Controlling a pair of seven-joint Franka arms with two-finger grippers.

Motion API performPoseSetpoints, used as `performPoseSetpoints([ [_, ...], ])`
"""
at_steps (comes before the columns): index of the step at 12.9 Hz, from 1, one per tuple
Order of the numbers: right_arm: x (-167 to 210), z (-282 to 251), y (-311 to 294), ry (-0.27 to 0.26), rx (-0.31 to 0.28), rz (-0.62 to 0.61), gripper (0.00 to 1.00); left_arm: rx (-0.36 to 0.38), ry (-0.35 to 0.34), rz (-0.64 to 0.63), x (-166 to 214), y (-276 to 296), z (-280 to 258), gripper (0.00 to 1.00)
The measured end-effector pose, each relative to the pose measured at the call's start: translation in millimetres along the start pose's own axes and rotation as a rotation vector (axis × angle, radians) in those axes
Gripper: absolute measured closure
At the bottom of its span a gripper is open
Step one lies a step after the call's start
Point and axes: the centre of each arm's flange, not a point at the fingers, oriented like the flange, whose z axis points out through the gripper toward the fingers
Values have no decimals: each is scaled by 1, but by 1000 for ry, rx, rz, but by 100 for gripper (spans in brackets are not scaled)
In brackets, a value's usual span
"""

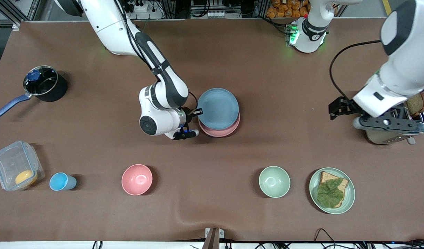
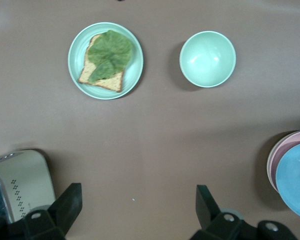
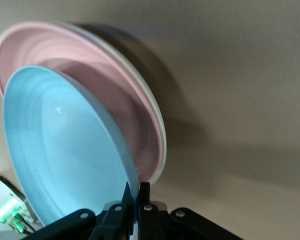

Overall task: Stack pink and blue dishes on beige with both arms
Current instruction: 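Open the right gripper and draw it back from the plate stack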

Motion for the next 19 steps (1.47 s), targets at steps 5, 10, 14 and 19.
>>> performPoseSetpoints([
  [5, 11, -6, -2, 28, 19, 4, 65, -15, 18, -70, -26, -58, -25, 0],
  [10, 33, -71, 18, 93, 64, 26, 7, -17, 5, -93, -34, -71, -22, 0],
  [14, 25, -182, 112, -11, -3, 80, 0, -16, 8, -104, -34, -77, -23, 0],
  [19, -30, -317, 221, 22, -273, 120, 0, -15, 10, -111, -34, -81, -24, 0],
])
